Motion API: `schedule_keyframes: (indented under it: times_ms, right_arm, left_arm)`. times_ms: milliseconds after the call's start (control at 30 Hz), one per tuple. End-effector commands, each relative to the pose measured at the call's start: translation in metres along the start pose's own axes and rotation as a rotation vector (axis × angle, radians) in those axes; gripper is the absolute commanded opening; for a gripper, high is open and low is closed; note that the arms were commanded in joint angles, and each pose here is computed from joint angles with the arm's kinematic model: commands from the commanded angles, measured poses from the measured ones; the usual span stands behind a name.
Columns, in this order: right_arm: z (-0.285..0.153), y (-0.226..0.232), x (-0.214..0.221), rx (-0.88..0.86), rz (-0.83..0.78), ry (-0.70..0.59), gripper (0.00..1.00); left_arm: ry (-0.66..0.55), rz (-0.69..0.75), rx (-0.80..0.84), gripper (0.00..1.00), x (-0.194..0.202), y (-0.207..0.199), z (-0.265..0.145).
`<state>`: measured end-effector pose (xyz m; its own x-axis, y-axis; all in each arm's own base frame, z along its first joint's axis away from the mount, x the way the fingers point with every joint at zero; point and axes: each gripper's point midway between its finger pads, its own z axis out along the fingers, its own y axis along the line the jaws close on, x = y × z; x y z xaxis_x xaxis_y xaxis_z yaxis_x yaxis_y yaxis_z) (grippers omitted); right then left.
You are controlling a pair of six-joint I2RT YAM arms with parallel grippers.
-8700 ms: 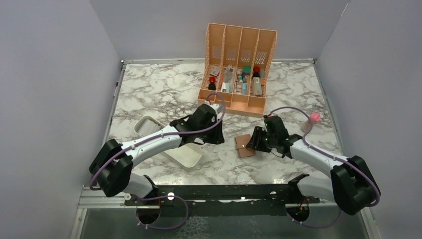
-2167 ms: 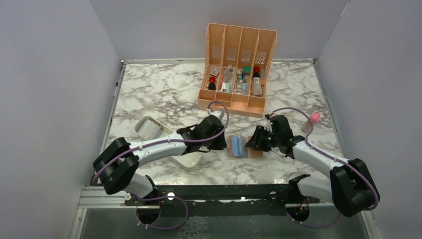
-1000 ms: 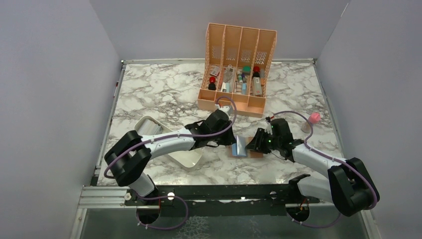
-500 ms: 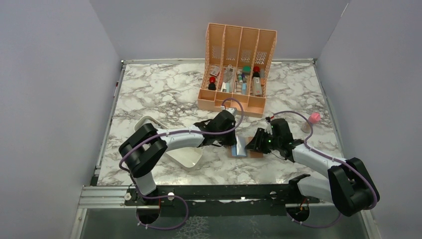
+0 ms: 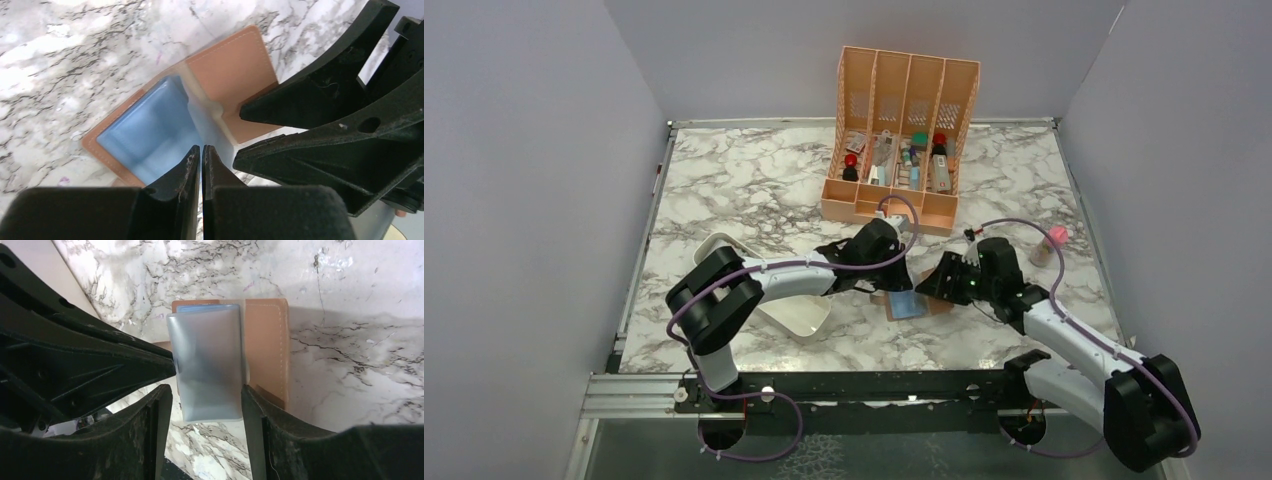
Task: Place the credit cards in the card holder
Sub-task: Open the card holder at the center of the board, then turn over the card slot in the card holder.
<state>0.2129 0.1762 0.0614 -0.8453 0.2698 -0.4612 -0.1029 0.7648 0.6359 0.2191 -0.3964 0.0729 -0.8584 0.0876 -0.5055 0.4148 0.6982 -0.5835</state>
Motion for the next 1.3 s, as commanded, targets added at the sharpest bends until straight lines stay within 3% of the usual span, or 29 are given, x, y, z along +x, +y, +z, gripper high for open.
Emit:
schedule_keyframes:
  times_ms: [0, 233, 400, 633, 800, 1100, 1267]
  right_arm:
    - [-0.007, 0.001, -0.003, 0.016, -0.046, -0.005, 0.61]
    - [-0.005, -0.002, -0.003, 0.054, -0.068, 0.021, 0.69]
    - [-0.004, 0.001, -0.007, 0.084, -0.085, 0.006, 0.70]
    - [0.002, 0.003, -0.004, 0.215, -0.132, 0.000, 0.71]
    - [0.002, -0.005, -0.006, 0.280, -0.146, -0.033, 0.74]
    - [0.016, 0.005, 0.002, 0.278, -0.181, -0.010, 0.67]
    - [0.020, 0.008, 0.005, 0.329, -0.211, -0.007, 0.71]
  left_arm:
    - [-0.014, 0.003, 0.103, 0.09, -0.010, -0.023, 0.005]
    - [-0.034, -0.001, 0.087, 0.09, -0.017, -0.023, 0.006]
    - [-0.056, 0.009, -0.011, 0.09, -0.024, -0.008, 0.000]
    - [-0.059, -0.011, 0.034, 0.09, -0.026, -0.009, -0.002]
    - [-0.040, -0.025, -0.039, 0.09, -0.022, 0.007, -0.002]
    - [-0.063, -0.048, -0.170, 0.09, -0.023, 0.035, -0.025]
    - [-0.060, -0.057, -0.240, 0.11, -0.009, 0.054, -0.037]
